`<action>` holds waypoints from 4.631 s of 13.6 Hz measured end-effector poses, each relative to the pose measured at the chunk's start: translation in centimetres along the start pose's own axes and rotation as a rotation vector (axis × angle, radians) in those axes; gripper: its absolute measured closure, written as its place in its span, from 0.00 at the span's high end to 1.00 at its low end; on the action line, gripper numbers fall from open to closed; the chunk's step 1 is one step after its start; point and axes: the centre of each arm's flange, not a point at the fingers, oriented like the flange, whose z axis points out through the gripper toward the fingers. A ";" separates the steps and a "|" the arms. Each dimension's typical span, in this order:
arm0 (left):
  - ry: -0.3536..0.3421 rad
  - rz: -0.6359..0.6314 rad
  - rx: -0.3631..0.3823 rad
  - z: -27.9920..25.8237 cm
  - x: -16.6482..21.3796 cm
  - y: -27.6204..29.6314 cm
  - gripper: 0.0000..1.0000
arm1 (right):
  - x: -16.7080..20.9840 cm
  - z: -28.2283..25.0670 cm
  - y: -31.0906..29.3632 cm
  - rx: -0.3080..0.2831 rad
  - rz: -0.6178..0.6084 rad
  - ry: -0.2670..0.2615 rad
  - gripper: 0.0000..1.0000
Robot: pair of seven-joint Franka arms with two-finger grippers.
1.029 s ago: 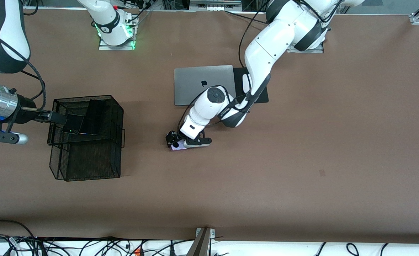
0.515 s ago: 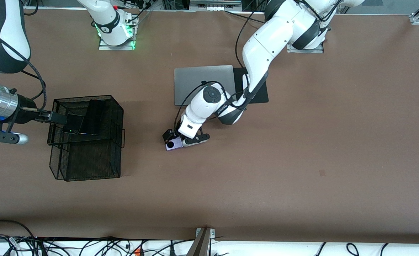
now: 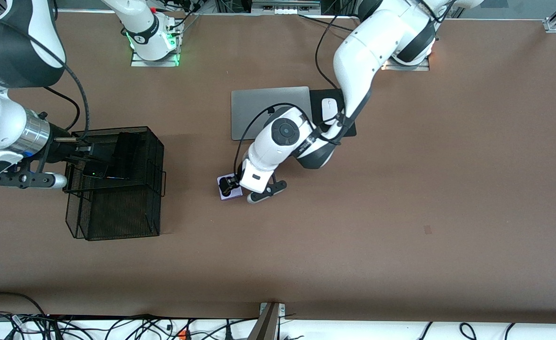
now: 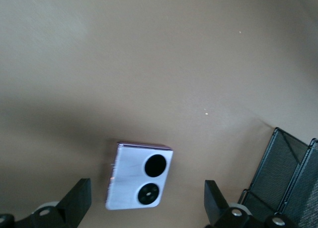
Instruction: Place phones with both arms
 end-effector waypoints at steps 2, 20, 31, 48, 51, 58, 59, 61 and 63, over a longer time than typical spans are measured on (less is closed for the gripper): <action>-0.037 0.140 0.105 -3.9 2.3 -0.5 1.00 | 0.1 0.9 -2.3 0.004 -0.033 -0.012 1.00; -0.128 0.533 0.608 -43.2 28.7 -25.9 1.00 | -0.7 33.0 -22.5 0.005 -0.362 -0.030 1.00; -0.037 0.550 0.556 -50.0 20.1 -27.2 1.00 | -1.5 36.1 -21.5 -0.021 -0.395 -0.008 1.00; 0.140 0.581 0.479 -53.3 15.0 -28.1 1.00 | -1.0 36.5 -20.9 -0.019 -0.391 0.062 0.84; 0.180 0.551 0.457 -53.7 14.7 -26.4 1.00 | 1.8 28.4 -16.2 -0.089 -0.316 0.066 0.84; 0.184 0.560 0.440 -53.7 16.7 -25.8 1.00 | 6.3 12.6 -0.5 -0.209 -0.125 0.146 0.84; 0.183 0.562 0.440 -53.7 16.7 -25.8 1.00 | 6.9 12.5 1.9 -0.220 -0.110 0.144 0.84; 0.184 0.567 0.439 -53.8 16.5 -25.6 1.00 | 8.1 13.5 6.5 -0.228 -0.074 0.138 0.84; 0.177 0.570 0.441 -53.7 16.3 -25.4 1.00 | 9.5 15.2 9.0 -0.212 -0.042 0.144 0.84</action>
